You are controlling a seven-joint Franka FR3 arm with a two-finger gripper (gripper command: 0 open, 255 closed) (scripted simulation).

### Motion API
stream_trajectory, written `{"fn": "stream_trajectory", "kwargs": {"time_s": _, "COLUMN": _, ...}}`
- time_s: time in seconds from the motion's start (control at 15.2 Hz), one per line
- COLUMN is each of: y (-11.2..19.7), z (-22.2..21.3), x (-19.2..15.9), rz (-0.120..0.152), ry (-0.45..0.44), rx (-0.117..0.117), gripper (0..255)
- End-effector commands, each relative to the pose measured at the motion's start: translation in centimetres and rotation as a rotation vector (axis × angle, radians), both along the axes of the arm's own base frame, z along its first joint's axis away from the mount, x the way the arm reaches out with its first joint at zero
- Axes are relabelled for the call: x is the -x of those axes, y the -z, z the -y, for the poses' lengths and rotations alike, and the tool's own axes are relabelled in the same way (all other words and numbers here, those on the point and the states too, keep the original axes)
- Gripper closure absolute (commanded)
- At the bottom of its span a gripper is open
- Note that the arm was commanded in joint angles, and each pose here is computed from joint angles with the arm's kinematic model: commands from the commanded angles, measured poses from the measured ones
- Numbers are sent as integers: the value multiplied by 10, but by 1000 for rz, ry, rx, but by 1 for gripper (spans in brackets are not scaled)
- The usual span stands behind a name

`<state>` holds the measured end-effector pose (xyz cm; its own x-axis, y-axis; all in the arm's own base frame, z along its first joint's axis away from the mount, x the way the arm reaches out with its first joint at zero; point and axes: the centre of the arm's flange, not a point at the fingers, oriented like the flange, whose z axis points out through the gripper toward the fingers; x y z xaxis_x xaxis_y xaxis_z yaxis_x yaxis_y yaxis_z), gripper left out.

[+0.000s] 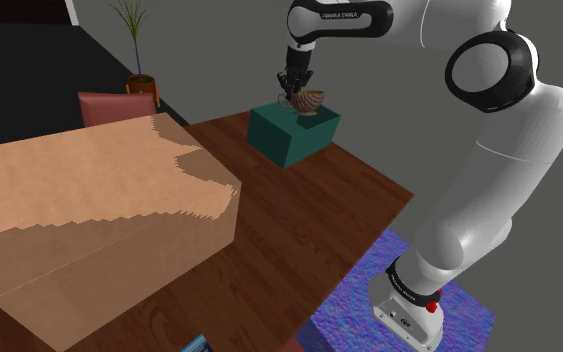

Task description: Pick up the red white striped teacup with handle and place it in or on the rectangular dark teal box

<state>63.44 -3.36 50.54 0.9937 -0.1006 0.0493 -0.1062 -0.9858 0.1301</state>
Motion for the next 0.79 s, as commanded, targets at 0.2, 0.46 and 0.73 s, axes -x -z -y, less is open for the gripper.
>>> {"fn": "stream_trajectory", "kwargs": {"time_s": 0.2, "y": 1, "z": 0, "x": 0, "rz": 1, "ry": 0, "rx": 0, "gripper": 255}}
{"fn": "stream_trajectory", "kwargs": {"time_s": 0.46, "y": 1, "z": 0, "x": 0, "rz": 1, "ry": 0, "rx": 0, "gripper": 0}}
{"fn": "stream_trajectory", "kwargs": {"time_s": 0.73, "y": 1, "z": 0, "x": 0, "rz": 1, "ry": 0, "rx": 0, "gripper": 0}}
